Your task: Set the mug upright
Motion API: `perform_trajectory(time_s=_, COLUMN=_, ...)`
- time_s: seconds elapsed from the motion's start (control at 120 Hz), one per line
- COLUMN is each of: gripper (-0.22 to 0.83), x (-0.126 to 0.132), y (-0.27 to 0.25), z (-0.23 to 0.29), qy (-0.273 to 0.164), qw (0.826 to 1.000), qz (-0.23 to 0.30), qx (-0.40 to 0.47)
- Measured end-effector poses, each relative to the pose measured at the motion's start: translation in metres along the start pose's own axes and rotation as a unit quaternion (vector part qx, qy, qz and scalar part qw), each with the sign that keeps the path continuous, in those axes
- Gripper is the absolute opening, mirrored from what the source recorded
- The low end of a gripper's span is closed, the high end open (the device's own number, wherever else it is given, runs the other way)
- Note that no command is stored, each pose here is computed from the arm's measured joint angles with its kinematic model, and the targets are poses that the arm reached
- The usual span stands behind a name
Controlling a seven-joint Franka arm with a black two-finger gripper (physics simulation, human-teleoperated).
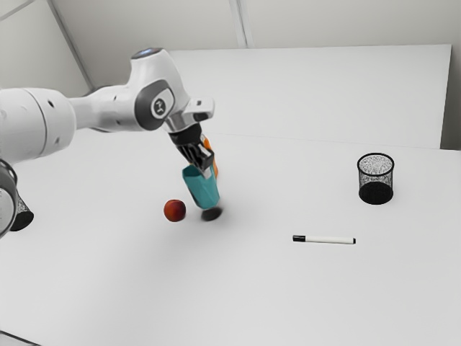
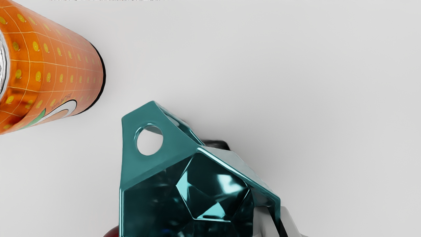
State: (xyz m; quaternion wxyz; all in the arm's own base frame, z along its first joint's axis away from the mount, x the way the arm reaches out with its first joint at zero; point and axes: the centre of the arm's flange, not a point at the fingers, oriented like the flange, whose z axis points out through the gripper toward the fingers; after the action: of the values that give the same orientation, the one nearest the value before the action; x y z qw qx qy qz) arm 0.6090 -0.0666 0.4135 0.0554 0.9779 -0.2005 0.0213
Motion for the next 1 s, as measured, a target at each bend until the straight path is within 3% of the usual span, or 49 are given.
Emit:
perform_trajectory(time_s=0.4, gripper=-0.16, x=-0.001, y=0.002, z=0.039, qy=-0.002, qw=0.998, qz=-0.062, qx=0.007)
perform_trajectory(time_s=0.575, gripper=0.21, x=0.0, y=0.007, z=0.038, qy=0.002, qw=0.997, qz=-0.076, qx=0.006)
perform_trajectory(time_s=0.675, gripper=0.36, x=0.0, y=0.01, z=0.022, qy=0.015, qw=0.997, qz=-0.082, qx=0.009)
perform_trajectory(time_s=0.817, gripper=0.49, x=0.001, y=0.017, z=-0.022, qy=0.041, qw=0.995, qz=-0.085, qx=0.01)
perform_trajectory(time_s=1.0, gripper=0.56, x=0.005, y=0.001, z=-0.096, qy=0.058, qw=0.992, qz=-0.109, qx=0.004)
